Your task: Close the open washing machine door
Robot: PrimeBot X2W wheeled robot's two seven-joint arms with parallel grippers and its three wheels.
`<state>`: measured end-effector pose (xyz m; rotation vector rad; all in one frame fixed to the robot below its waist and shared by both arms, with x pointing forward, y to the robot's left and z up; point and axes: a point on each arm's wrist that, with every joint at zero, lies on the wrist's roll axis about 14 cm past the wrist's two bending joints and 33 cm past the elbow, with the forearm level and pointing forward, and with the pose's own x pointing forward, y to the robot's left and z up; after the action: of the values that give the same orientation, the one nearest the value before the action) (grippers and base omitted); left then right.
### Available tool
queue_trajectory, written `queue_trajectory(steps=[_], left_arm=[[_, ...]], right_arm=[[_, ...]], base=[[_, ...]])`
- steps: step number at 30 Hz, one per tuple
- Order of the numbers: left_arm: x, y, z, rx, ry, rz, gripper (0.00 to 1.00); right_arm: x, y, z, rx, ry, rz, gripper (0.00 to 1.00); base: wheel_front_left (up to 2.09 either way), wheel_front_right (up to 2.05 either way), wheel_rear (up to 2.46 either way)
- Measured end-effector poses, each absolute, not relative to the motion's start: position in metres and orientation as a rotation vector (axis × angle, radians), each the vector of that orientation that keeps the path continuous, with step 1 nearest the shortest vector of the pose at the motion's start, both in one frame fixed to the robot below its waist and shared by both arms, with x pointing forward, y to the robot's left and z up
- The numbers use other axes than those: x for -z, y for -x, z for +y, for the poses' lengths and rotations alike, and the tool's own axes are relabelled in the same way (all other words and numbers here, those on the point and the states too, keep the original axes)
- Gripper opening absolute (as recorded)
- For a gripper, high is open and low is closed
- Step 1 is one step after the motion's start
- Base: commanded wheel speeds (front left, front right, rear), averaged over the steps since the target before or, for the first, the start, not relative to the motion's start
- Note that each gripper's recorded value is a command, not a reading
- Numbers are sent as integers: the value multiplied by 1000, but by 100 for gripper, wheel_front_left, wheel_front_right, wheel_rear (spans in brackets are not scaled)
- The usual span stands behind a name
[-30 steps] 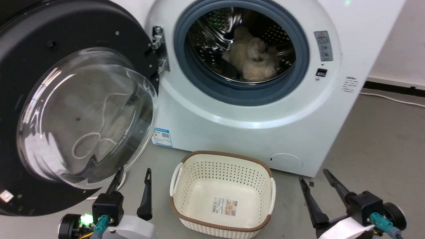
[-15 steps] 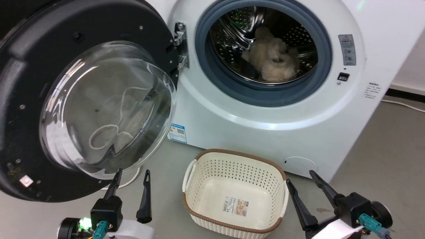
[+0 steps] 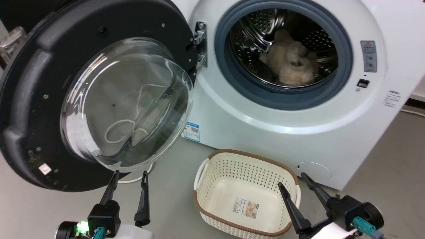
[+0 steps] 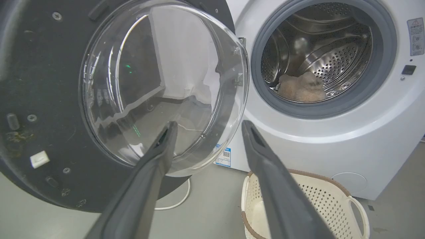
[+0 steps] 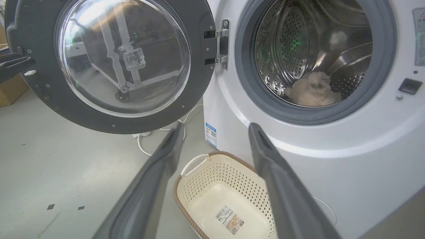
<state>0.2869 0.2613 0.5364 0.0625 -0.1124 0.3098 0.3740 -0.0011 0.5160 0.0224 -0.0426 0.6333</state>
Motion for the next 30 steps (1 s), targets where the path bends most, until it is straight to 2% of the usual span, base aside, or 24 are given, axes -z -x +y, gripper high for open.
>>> queue_trajectory(steps=[22, 23, 24, 25, 30], left_arm=[[-539, -253, 284, -414, -67, -154, 100], [-538, -252, 284, -417, -65, -154, 49], [-537, -250, 284, -420, -63, -150, 15], [-536, -249, 285, -422, -59, -148, 0], [-541, -243, 288, -437, -57, -172, 0]], right_arm=[[-511, -361, 42, -782, -44, -45, 100], [-511, -360, 43, -787, -47, -48, 100], [-511, -360, 44, -792, -47, -47, 100], [-511, -359, 46, -797, -46, -47, 100], [-512, -357, 51, -816, -46, -55, 100]], base=[[0, 0, 0], [0, 0, 0], [0, 0, 0], [0, 0, 0], [0, 0, 0]])
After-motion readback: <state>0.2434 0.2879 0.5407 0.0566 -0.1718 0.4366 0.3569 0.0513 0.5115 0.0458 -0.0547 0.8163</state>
